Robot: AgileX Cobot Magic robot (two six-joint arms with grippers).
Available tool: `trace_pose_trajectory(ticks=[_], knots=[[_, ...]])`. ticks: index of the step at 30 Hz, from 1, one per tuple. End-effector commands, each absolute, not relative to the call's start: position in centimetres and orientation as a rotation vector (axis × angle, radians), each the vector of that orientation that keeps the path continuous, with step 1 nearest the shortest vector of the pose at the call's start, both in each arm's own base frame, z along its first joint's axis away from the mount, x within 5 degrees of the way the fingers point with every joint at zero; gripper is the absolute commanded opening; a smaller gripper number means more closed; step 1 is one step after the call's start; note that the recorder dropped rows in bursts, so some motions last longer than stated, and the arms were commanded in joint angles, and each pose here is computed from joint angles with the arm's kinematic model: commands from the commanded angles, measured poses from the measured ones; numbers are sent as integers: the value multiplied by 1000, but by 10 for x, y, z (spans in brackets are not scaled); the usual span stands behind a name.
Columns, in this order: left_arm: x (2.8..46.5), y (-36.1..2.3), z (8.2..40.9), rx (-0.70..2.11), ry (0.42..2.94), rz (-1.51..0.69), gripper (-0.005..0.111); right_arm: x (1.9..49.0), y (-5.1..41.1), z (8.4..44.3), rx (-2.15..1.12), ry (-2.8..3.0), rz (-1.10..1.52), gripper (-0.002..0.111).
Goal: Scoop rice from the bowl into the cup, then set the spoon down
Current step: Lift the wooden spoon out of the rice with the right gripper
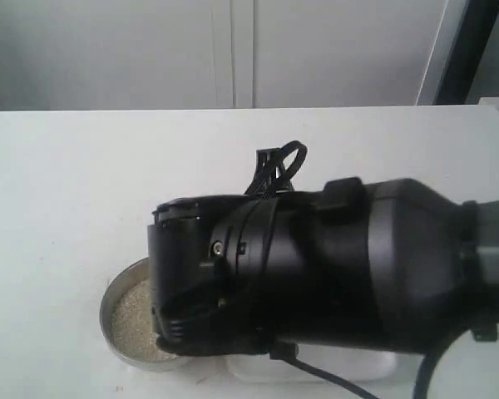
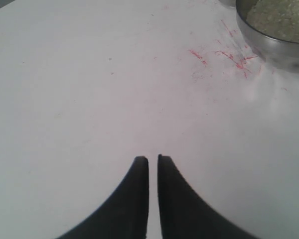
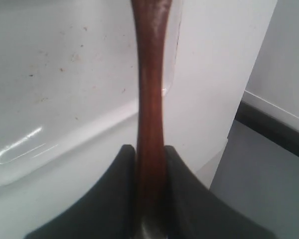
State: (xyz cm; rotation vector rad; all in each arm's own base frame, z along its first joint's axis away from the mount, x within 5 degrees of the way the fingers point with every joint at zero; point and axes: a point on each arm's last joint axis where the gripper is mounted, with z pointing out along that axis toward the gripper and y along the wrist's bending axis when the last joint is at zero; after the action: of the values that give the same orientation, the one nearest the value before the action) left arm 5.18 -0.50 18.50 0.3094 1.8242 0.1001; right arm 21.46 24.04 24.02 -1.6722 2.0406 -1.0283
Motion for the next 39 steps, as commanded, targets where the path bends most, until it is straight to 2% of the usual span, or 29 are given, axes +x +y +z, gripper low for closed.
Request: trace_pose_trajectory(ticks=[1,10,19,39], knots=[[51,-5,178,316,1882,84,14,218,246,225,-1703,2012,-1064,0],[51,-5,178,316,1882,84,14,230,262,194,-1749,1907,-1090,0],[51,-5,178,316,1882,84,14,236,267,178,-1730,1869,-1128,0],[51,-5,178,316,1882,84,14,237,267,174,-1740,1876,-1137,0]])
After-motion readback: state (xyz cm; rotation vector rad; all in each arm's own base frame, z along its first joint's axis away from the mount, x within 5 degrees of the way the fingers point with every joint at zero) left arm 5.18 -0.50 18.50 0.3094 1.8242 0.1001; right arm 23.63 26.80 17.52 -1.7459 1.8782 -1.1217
